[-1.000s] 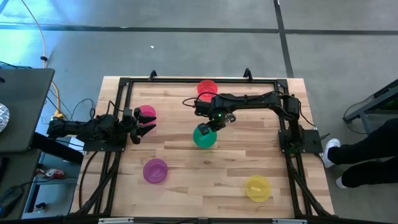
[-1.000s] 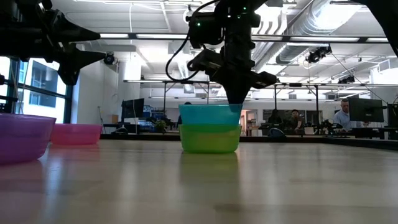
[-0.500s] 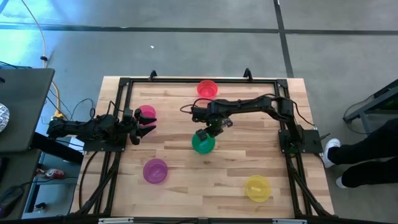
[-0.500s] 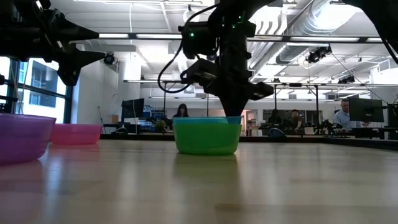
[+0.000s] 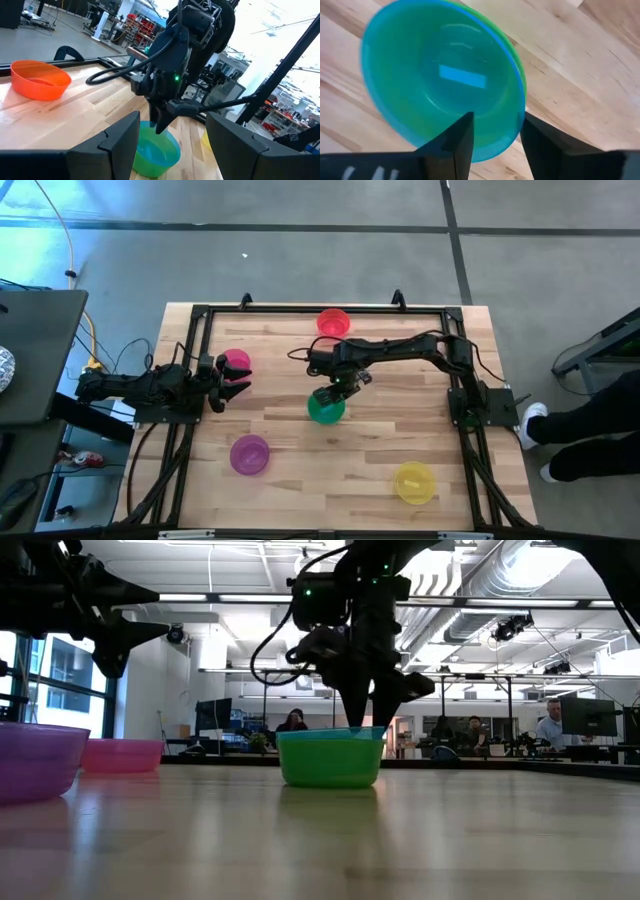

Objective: Nest bowls inside each other
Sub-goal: Stack the blue bowl on the green bowl, then stack the orange bowl on the blue bowl

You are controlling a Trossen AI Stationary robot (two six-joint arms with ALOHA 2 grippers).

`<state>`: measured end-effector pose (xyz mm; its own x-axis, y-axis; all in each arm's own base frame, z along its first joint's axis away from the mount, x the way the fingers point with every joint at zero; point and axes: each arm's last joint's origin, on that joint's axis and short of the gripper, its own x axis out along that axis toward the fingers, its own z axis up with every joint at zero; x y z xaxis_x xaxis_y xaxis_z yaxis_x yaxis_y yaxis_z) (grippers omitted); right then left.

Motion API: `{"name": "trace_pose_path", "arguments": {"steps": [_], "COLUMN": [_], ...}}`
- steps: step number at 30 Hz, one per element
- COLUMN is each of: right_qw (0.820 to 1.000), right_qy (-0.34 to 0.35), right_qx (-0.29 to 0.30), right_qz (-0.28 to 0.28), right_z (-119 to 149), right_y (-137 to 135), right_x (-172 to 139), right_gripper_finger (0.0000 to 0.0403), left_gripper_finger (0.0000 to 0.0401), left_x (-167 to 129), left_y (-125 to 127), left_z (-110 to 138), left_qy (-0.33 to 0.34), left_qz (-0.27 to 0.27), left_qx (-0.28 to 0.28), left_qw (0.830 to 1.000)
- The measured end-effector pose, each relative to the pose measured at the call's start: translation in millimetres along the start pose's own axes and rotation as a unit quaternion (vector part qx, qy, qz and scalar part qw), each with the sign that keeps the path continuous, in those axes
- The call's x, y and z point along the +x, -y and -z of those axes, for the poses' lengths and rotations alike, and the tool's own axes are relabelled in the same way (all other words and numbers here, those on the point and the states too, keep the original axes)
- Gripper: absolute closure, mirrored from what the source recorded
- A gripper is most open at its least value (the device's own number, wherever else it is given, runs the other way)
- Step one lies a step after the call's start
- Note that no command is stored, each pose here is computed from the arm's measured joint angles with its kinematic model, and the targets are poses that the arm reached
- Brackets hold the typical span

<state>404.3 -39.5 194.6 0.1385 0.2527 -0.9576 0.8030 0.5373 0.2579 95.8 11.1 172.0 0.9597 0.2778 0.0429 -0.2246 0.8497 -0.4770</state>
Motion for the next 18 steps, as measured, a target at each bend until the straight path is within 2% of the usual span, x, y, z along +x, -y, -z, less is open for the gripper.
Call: {"name": "trace_pose_path", "arguments": {"steps": [6,11,14,18], "right_qw": [1.0,0.998,0.998,0.997], "right_qy": [0.03,0.055,0.056,0.074], "right_qx": [-0.005,-0.005,-0.007,-0.013], "right_qz": [-0.005,0.011,0.016,0.03], "right_z": [5,6,6,5], "right_y": [0,3,4,5], "right_x": [-20,-29,-29,-29], "right_gripper_finger": [0.0251,0.0253,0.0271,0.0316], "left_gripper_finger": [0.0185,0.0185,0.0185,0.0185], "left_x": [0,0,0,0], "left_y": [0,0,0,0], "left_z": [0,0,0,0], "left_qy": [0.001,0.001,0.001,0.001], "left_qz": [-0.001,-0.001,-0.001,-0.001], "left_qx": [0.0,-0.004,-0.005,-0.008], "left_qw": [1.0,1.0,1.0,1.0]}}
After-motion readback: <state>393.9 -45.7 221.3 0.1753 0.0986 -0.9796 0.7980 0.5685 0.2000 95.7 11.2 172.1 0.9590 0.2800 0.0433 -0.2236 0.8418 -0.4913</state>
